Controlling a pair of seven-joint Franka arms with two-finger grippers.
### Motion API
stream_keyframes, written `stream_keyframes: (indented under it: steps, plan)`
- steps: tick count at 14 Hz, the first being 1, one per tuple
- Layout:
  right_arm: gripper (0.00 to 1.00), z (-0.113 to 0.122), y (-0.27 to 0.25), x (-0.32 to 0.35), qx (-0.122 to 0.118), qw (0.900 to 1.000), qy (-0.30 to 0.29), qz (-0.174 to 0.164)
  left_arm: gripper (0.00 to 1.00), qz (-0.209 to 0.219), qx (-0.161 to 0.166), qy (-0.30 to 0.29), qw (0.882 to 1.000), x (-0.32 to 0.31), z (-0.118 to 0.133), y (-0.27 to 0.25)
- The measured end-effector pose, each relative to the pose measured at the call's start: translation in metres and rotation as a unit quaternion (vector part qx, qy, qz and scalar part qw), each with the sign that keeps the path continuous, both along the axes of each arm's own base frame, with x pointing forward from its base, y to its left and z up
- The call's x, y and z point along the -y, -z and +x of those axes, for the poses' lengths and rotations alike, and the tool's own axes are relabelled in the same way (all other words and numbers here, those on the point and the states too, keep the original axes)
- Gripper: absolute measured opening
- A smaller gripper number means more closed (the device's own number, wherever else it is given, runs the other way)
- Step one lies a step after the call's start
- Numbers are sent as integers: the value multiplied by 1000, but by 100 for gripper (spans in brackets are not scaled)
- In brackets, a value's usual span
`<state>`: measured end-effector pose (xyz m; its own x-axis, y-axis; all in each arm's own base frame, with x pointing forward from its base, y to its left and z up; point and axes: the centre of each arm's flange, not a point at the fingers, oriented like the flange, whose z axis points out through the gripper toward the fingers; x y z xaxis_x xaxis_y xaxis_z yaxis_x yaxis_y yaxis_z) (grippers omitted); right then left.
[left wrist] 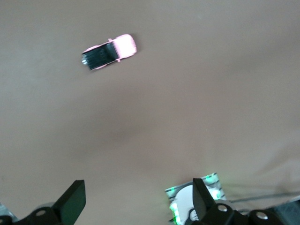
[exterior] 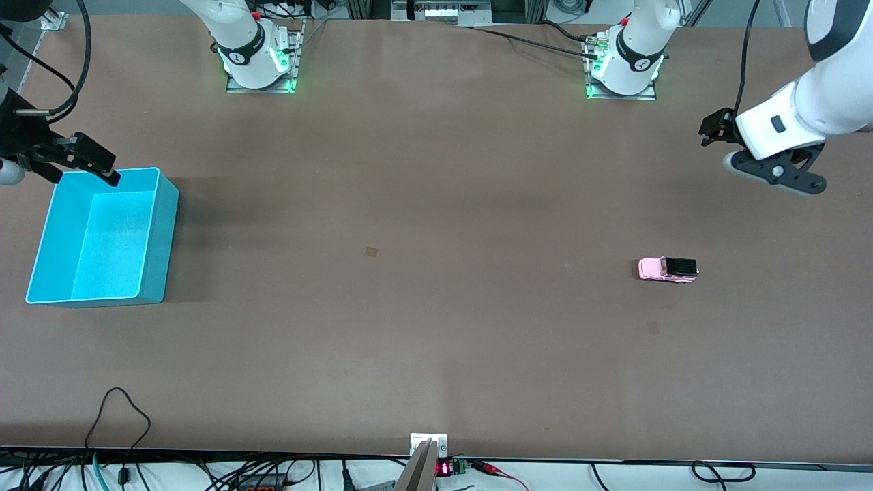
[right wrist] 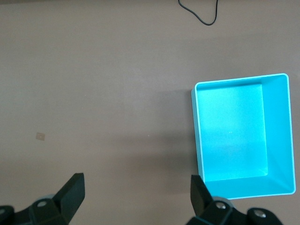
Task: Wind and store pink jeep toy
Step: 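Lower the left gripper over the pink toy jeep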
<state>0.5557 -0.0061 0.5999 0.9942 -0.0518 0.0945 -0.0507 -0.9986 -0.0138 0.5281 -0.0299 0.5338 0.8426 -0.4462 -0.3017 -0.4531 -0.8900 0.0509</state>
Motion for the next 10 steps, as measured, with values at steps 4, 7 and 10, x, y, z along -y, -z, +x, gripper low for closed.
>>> stream_keyframes:
  steps: [4, 7, 10]
  plan:
    - [100, 0, 0, 0, 0, 1000, 0, 0, 100, -47, -23, 140, 989, -29, 30, 52]
    - [100, 0, 0, 0, 0, 1000, 0, 0, 100, -74, -18, 246, 966, -47, 58, 101]
    - [100, 0, 0, 0, 0, 1000, 0, 0, 100, -87, -3, 350, 933, -56, 81, 154]
